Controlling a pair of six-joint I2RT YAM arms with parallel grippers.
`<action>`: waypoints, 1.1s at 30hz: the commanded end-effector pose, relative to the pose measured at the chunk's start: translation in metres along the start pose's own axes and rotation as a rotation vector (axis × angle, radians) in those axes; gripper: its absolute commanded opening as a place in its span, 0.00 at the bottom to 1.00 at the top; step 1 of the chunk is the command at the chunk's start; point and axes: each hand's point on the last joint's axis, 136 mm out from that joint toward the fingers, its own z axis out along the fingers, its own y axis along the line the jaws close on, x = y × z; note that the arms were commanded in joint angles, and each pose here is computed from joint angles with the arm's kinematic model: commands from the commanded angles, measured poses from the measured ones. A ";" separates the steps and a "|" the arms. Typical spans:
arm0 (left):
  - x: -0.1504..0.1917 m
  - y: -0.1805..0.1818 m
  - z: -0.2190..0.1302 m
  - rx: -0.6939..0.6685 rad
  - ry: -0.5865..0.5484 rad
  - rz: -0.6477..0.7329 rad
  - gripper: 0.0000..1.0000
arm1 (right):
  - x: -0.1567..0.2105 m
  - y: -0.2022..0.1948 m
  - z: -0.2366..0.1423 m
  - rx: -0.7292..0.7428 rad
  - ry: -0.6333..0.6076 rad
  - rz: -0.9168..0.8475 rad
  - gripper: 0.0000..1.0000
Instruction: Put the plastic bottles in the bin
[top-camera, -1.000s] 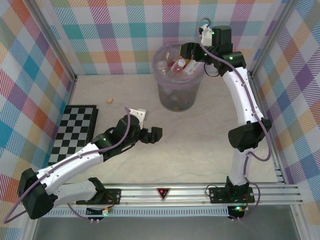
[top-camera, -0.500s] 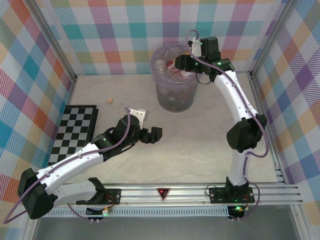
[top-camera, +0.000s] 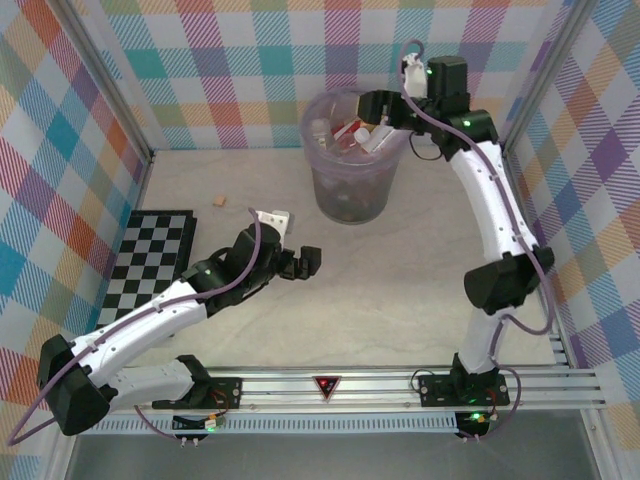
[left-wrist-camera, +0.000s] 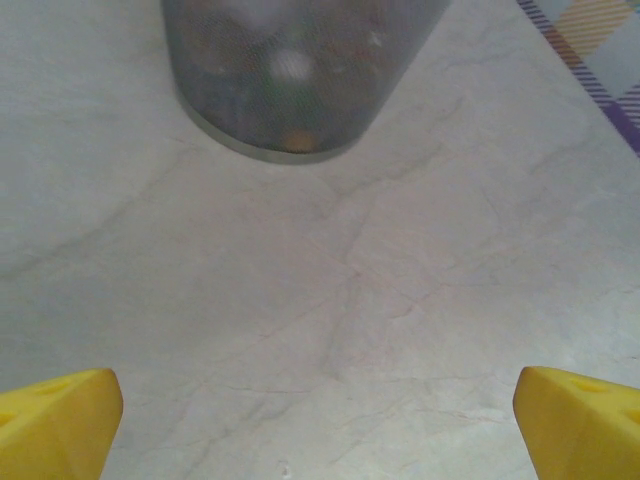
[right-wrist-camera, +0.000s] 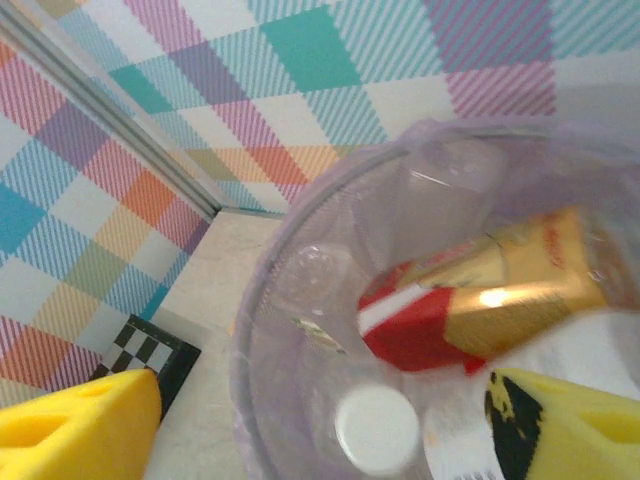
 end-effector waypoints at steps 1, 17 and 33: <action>-0.011 0.041 -0.011 -0.180 -0.010 0.034 1.00 | -0.001 -0.005 -0.041 0.050 -0.054 -0.044 0.97; 0.026 0.220 -0.048 -0.822 -0.128 -0.057 1.00 | 0.199 -0.156 -0.143 0.680 -0.077 -0.022 1.00; 0.040 0.265 0.021 -0.741 -0.214 -0.088 1.00 | 0.288 -0.225 -0.082 0.742 -0.054 -0.029 0.99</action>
